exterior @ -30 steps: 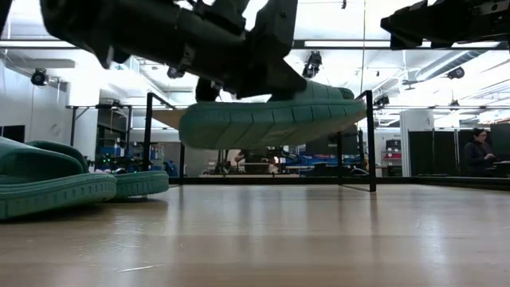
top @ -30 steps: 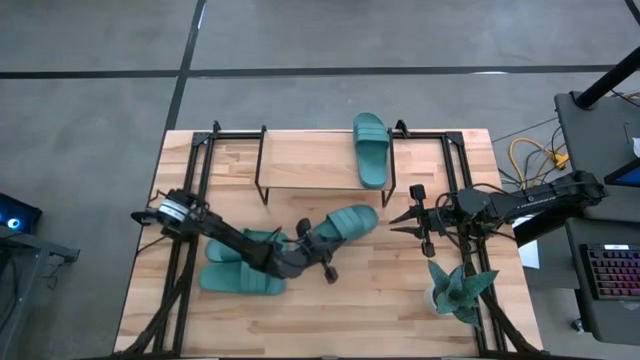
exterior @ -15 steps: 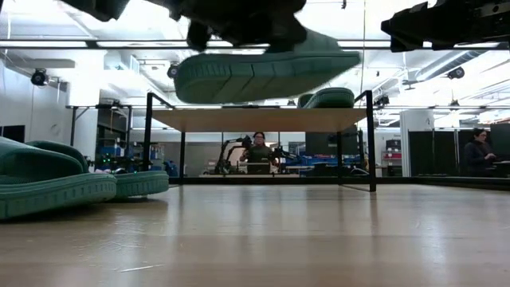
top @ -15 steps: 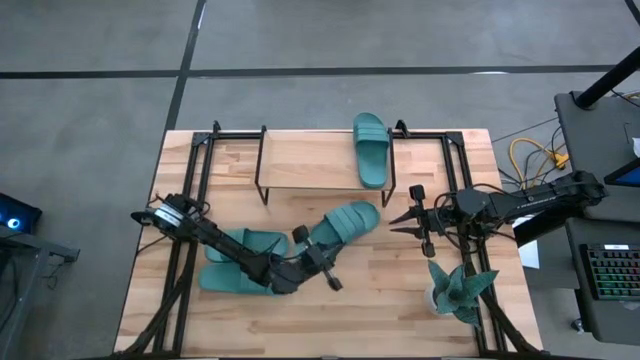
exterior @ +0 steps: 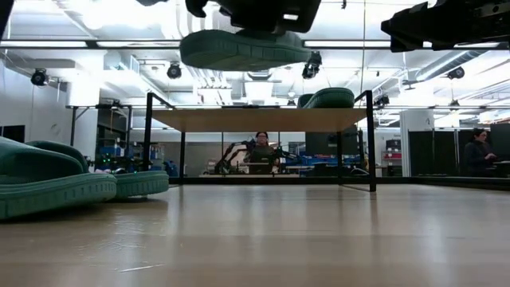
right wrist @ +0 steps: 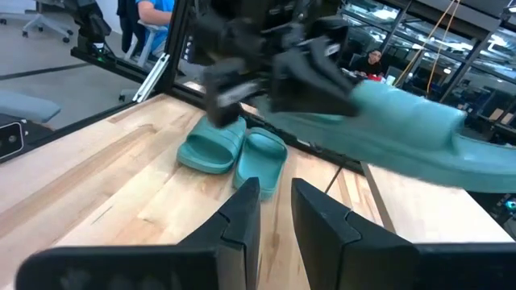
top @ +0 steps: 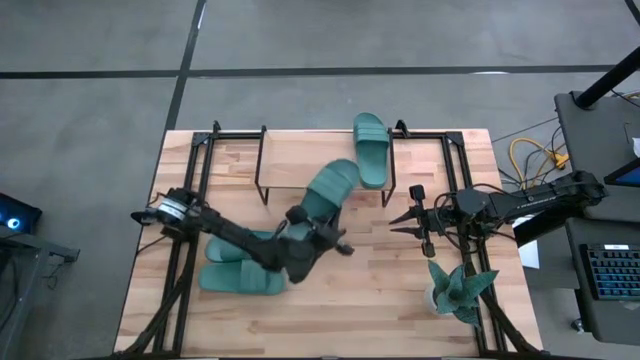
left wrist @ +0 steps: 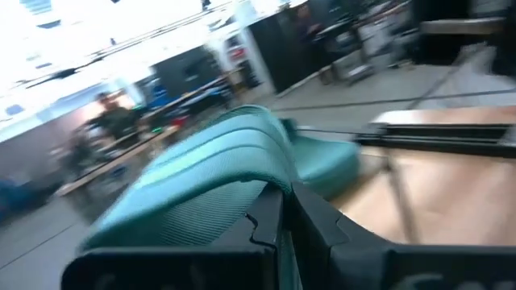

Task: Pick and place slides into the shelf
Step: Put the green slides on the shelf

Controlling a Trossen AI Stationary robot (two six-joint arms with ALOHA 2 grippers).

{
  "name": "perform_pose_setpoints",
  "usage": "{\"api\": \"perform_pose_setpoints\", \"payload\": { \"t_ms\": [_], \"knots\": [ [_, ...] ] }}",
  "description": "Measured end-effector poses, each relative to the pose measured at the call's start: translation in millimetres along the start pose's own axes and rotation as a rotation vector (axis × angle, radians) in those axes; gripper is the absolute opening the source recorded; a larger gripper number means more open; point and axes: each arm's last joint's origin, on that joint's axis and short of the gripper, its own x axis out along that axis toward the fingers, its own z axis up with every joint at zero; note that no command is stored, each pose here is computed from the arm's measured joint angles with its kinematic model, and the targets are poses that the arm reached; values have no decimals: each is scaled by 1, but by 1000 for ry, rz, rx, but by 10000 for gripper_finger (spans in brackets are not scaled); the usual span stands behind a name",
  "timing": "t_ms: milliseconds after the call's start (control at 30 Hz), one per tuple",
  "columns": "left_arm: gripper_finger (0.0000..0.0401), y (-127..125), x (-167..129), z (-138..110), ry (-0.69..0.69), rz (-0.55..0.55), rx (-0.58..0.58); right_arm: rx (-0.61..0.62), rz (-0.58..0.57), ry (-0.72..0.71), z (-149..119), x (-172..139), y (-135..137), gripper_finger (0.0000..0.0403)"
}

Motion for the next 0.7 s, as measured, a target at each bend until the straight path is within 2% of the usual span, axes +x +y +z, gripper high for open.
{"api": "perform_pose_setpoints", "payload": {
  "t_ms": [167,400,500,700],
  "knots": [
    [0,10,28,7,61,140,40,0,0,0,0,0,0,63],
    [0,28,71,5,89,243,-13,0,0,0,0,0,0,63],
    [0,36,89,2,80,263,-69,-1,0,0,0,0,0,63],
    [0,49,119,-3,26,225,-193,-1,0,1,0,0,0,63]
  ]
}}
